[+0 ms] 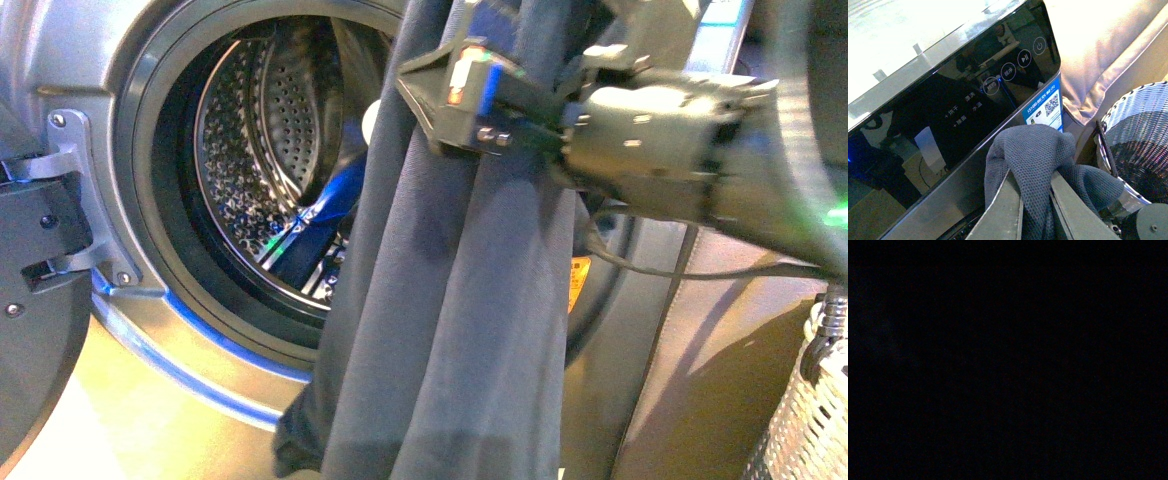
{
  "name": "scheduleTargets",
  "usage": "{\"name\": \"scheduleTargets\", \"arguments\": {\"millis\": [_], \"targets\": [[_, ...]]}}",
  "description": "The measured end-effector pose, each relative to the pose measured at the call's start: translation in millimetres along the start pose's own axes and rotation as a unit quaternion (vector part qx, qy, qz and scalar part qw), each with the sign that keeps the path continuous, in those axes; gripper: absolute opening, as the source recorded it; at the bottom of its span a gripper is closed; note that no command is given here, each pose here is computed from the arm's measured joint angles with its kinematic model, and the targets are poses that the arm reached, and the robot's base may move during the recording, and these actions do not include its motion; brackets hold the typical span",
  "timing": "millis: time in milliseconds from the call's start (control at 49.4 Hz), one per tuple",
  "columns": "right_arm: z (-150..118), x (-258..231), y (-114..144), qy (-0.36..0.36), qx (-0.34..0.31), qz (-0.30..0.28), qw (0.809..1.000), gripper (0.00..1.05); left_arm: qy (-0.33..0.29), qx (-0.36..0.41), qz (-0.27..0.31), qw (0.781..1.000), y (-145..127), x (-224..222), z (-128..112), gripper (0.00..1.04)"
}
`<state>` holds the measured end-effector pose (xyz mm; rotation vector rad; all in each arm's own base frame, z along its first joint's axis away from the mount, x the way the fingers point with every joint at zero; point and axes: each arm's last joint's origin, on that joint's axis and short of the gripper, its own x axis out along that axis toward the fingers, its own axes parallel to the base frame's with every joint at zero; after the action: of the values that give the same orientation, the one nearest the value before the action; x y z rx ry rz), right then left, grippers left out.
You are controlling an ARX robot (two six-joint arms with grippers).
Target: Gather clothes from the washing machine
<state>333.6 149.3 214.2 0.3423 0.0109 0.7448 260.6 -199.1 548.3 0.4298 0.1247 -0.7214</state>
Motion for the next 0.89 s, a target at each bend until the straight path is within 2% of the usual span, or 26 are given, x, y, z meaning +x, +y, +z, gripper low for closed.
{"name": "scheduleTargets", "arguments": {"millis": [203, 263, 426, 507, 689, 892], "targets": [[-7.5, 8.5, 3.9, -0.015, 0.013, -0.036, 0.999, 0.94, 0.001, 0.0, 0.002, 1.0, 0.1, 0.0, 0.0, 0.07], [-9.7, 10.2, 4.9, -0.014, 0.018, -0.041, 0.999, 0.86, 0.001, 0.0, 0.003, 1.0, 0.1, 0.0, 0.0, 0.07], [-11.5, 11.9, 6.1, -0.011, 0.026, -0.054, 0.998, 0.55, 0.002, 0.0, 0.005, 1.0, 0.3, 0.4, -0.2, 0.07], [-9.7, 10.9, 6.7, -0.014, 0.025, -0.056, 0.998, 0.44, 0.002, 0.0, 0.005, 1.0, 0.3, 0.4, -0.3, 0.07], [7.5, -15.0, 10.0, -0.033, 0.034, -0.054, 0.997, 0.12, -0.003, 0.0, 0.005, 1.0, 0.1, -0.5, 1.0, 0.07], [55.2, -54.1, 15.4, -0.072, 0.046, -0.047, 0.995, 0.1, -0.008, 0.001, 0.004, 1.0, -0.7, -1.0, 2.4, 0.07]]}}
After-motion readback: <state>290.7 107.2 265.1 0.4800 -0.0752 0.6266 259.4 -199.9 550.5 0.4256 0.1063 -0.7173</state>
